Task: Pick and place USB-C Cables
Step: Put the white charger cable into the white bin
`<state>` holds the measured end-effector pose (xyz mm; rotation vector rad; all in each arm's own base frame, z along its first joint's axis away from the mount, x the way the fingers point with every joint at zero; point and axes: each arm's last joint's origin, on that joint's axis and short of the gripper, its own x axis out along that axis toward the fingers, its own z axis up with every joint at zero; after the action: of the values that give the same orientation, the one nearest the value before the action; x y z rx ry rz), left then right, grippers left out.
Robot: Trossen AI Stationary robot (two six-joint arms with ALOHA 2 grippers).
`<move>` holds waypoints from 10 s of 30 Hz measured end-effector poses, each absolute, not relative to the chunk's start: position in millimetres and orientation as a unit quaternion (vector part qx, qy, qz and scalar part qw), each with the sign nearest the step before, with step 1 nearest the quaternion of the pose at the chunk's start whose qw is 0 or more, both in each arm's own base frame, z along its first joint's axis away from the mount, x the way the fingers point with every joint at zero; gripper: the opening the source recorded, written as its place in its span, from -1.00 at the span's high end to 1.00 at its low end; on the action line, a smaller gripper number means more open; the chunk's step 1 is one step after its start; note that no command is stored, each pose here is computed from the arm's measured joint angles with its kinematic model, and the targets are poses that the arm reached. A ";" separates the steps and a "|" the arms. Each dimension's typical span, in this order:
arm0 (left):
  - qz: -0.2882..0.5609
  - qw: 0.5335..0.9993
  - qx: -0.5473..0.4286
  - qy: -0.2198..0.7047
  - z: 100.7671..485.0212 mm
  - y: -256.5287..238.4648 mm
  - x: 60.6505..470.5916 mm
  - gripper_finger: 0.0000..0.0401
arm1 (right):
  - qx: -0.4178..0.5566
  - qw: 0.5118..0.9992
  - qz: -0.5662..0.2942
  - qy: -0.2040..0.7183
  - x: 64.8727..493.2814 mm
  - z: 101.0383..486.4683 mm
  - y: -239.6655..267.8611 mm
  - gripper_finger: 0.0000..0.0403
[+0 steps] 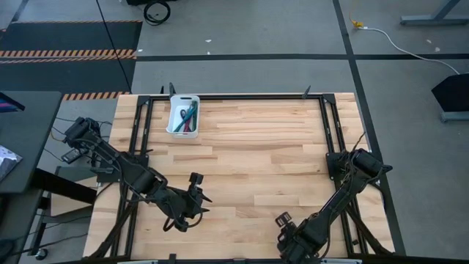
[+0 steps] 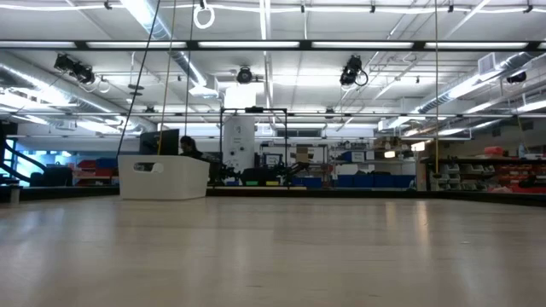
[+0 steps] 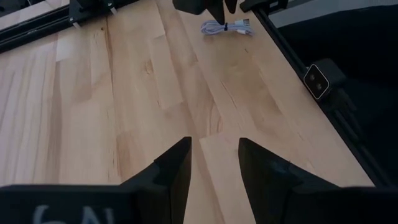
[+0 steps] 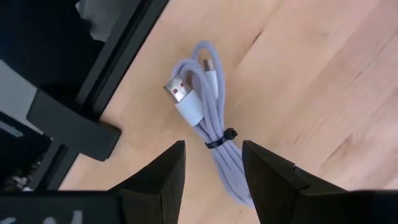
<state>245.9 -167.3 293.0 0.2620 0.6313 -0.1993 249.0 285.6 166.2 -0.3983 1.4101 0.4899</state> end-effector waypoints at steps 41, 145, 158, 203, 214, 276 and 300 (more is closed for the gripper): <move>-0.096 0.937 0.126 0.312 292.5 -167.1 245.6 0.29 | -0.180 0.716 0.222 0.637 240.7 132.2 272.5 0.36; 0.311 0.849 -0.011 0.427 236.9 -126.3 238.7 0.37 | -0.362 0.917 -0.011 0.167 451.3 268.8 -73.4 0.83; 0.498 0.782 0.279 0.250 258.3 -71.7 223.8 0.38 | -0.336 0.924 -0.001 0.184 449.8 264.8 -74.2 0.83; 0.196 0.893 0.208 0.347 261.7 -36.6 325.3 0.38 | -0.274 0.882 -0.218 0.315 407.8 261.4 -181.5 0.83; 0.150 0.941 0.199 0.228 303.8 34.5 328.1 0.38 | -0.106 0.963 -0.086 0.232 352.6 290.0 -240.2 0.83; 0.213 0.962 0.098 0.142 335.1 169.0 267.4 -0.28 | -0.186 0.974 0.044 0.123 369.9 311.9 -209.6 0.83; 0.268 0.927 0.116 0.236 322.8 169.3 260.7 0.82 | -0.180 0.974 0.022 0.135 366.9 309.9 -216.5 0.66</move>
<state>260.7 169.3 322.8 0.2370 0.4837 0.5489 366.9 -216.5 309.9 -0.3632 0.2716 0.0435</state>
